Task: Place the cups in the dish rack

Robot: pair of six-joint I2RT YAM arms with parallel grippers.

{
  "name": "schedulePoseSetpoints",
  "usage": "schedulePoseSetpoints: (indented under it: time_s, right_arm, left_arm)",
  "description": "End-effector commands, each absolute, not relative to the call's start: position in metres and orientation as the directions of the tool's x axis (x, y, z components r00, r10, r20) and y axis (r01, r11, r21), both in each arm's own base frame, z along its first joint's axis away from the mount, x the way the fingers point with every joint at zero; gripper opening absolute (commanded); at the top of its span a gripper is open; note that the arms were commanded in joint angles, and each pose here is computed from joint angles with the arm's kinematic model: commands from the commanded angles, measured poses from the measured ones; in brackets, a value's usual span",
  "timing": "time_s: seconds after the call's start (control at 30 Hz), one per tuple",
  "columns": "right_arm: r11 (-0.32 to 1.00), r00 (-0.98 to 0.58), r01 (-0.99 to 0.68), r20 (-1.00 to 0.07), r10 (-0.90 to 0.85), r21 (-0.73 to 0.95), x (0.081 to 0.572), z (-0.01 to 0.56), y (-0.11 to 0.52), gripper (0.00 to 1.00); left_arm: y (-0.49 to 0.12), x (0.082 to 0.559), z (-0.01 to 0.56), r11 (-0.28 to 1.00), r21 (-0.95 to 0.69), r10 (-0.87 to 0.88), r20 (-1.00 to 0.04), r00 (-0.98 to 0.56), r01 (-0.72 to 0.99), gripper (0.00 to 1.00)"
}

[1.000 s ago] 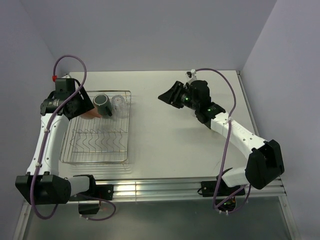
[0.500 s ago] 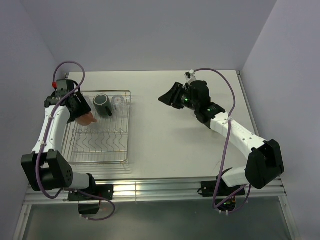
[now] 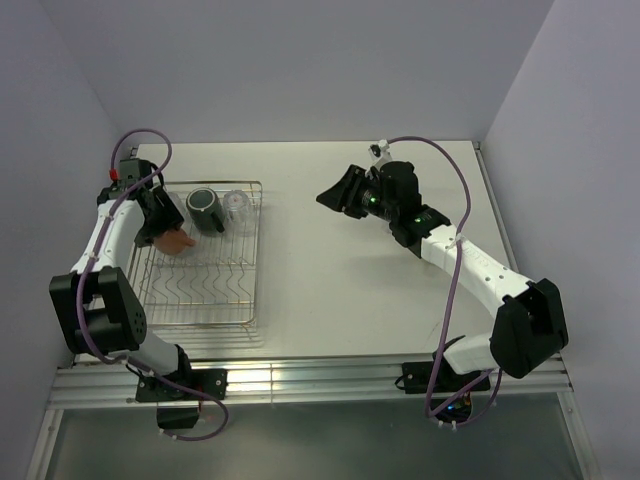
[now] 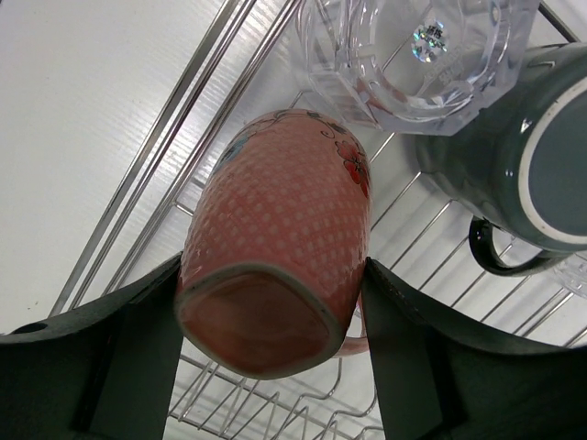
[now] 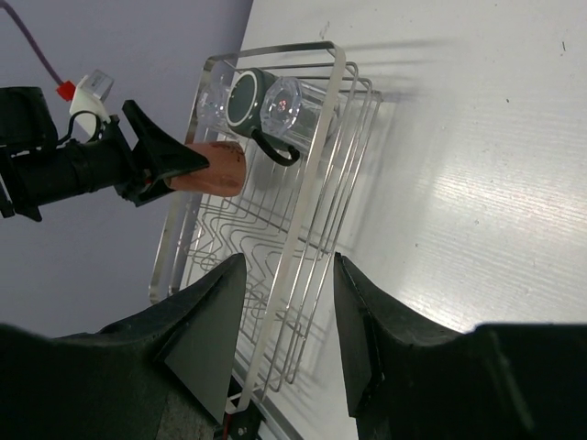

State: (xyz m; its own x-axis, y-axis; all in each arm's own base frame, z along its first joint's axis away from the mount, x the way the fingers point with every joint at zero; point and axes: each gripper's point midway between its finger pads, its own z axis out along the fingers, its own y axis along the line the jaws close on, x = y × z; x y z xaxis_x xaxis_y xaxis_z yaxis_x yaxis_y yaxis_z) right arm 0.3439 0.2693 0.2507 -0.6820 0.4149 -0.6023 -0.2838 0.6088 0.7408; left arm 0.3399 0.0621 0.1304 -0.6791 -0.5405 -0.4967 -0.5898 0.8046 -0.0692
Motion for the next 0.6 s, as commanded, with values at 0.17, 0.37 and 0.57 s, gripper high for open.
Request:
schedulePoseSetpoints:
  time_s: [0.17, 0.37, 0.57]
  right_arm:
    - [0.607, -0.662, -0.319, -0.629, 0.407, 0.728, 0.348, 0.255, 0.269, 0.51]
    - [0.608, -0.666, -0.312, -0.624, 0.407, 0.730, 0.348, 0.254, 0.269, 0.51]
    - [0.615, -0.666, -0.308, -0.626, 0.405, 0.726, 0.349, 0.253, 0.269, 0.51]
  left_arm:
    - [0.076, 0.364, 0.141, 0.787, -0.097, -0.547, -0.565, -0.618, -0.609, 0.06]
    - [0.077, 0.365, 0.139, 0.790, -0.097, -0.545, -0.565, -0.620, -0.605, 0.31]
    - [0.076, 0.364, 0.134, 0.790, -0.099, -0.549, -0.554, -0.626, -0.605, 0.63]
